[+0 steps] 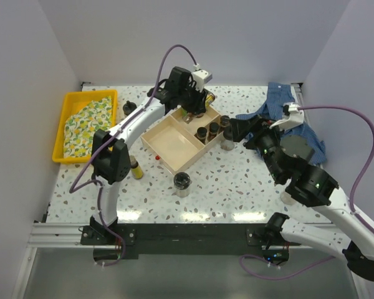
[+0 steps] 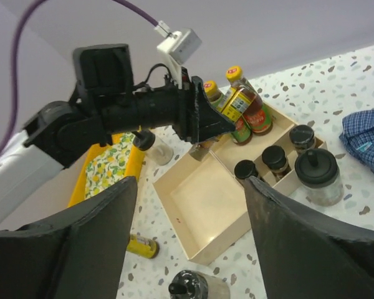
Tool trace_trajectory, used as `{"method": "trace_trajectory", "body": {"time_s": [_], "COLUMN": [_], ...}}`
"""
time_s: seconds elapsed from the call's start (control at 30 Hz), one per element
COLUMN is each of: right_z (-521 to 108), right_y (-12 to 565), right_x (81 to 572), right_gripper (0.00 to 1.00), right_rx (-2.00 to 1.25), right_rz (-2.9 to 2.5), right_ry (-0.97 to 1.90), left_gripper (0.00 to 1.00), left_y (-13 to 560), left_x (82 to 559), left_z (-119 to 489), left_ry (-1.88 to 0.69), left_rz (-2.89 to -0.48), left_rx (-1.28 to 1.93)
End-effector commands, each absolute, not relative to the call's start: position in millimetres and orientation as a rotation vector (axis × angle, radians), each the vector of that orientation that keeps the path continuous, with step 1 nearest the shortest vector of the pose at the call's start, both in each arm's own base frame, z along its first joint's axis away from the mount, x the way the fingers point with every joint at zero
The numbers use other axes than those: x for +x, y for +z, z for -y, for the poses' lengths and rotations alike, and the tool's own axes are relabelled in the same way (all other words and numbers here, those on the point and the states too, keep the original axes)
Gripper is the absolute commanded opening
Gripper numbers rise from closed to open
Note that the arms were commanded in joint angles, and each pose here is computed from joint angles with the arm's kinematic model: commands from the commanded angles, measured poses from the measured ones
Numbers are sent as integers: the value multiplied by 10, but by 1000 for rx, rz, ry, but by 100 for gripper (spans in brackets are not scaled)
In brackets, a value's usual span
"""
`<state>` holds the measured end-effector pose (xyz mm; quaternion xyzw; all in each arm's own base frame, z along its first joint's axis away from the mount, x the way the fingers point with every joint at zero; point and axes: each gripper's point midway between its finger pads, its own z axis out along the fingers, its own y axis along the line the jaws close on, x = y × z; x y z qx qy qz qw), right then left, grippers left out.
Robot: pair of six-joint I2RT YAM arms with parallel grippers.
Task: Organize the condiment bottles
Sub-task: Pick up the bottle from the storage box, then place the bottle in the storage box.
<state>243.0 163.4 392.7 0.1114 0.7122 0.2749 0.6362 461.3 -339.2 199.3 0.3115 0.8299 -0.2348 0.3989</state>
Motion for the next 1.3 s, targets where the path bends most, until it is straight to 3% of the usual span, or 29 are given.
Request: {"method": "trace_trajectory", "body": {"time_s": [0.0, 0.2, 0.33, 0.57, 0.77, 0.97, 1.27], "right_z": [-1699, -1842, -2223, -2423, -2730, -2820, -2915], "right_y": [3977, 3929, 3777, 3438, 3211, 3323, 3013], "right_x": [2524, 2713, 2604, 2660, 2887, 2986, 3069], "right_gripper": [77, 80, 84, 82, 83, 82, 72], "right_rx": [220, -174, -681, -1193, -1428, -1425, -1559], "right_rz": [-1634, -1538, -1409, -1030, -845, -763, -727], "right_ry": [577, 329, 256, -110, -305, -386, -450], "left_gripper": [0, 0, 0, 0, 0, 0, 0], "left_y": [2864, 3016, 2994, 3008, 2983, 2907, 2932], "left_x": [4324, 3831, 3533, 3066, 2954, 2898, 2866], "left_z": [3472, 3300, 3130, 2996, 2949, 2938, 2993], "left_ry": [-763, -828, -846, -941, -957, -972, -1030], "left_rz": [-1911, -1947, -2015, -2062, -2095, -2126, -2123], "left_rx": [794, 864, 855, 900, 911, 904, 907]}}
